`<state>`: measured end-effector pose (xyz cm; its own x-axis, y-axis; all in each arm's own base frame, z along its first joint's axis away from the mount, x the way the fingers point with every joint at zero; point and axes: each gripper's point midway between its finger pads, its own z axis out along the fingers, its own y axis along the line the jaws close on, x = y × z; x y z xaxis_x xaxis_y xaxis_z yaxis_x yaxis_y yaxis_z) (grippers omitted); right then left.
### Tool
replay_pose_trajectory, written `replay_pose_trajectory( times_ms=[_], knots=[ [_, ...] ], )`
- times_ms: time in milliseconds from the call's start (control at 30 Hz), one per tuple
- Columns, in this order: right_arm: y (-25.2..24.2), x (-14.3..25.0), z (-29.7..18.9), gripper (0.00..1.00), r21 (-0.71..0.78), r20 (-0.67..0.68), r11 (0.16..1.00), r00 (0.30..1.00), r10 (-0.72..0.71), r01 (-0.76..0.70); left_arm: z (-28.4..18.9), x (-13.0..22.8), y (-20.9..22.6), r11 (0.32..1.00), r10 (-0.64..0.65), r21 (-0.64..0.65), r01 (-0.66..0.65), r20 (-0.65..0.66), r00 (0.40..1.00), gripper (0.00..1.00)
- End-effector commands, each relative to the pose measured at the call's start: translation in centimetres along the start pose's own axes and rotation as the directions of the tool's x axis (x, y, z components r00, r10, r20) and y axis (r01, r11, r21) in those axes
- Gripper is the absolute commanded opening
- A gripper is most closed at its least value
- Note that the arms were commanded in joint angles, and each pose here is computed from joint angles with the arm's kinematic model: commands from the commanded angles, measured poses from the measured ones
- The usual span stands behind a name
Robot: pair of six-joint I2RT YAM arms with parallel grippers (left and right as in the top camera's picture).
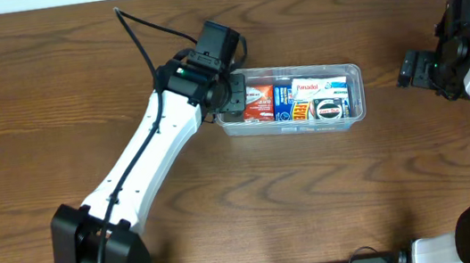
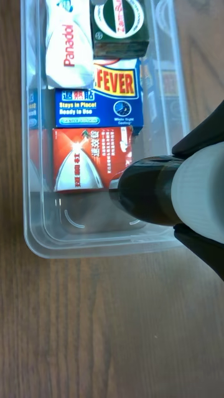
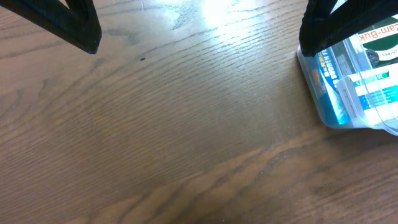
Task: Pack container
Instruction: 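Lift the bottle and carry it over the container's left end, then lower the bottle into the container beside the red packet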
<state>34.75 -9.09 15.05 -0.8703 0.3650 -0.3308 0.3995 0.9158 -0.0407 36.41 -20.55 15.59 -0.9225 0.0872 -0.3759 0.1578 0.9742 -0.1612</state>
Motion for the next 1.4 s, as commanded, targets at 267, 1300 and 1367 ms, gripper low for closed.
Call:
replay_pose_trajectory(
  times_ms=[267, 1300, 1367],
  knots=[
    [-0.2, -0.1, 0.0, 0.99, 0.008, 0.000, 1.000, 1.000, -0.004, 0.004, 1.4, -0.4, -0.7, 1.000, 0.002, 0.001, -0.002, 0.002, 1.000, 0.06],
    [-0.2, -0.1, 0.0, 0.99, 0.008, 0.000, 1.000, 1.000, -0.004, 0.004, 1.2, 1.7, -0.8, 0.993, 0.025, -0.117, -0.028, -0.031, 0.999, 0.06],
    [-0.2, -0.1, 0.0, 0.99, 0.007, 0.000, 1.000, 1.000, -0.004, 0.004, 1.2, 1.4, -1.0, 0.994, 0.013, -0.112, -0.015, -0.015, 1.000, 0.06]
  ],
)
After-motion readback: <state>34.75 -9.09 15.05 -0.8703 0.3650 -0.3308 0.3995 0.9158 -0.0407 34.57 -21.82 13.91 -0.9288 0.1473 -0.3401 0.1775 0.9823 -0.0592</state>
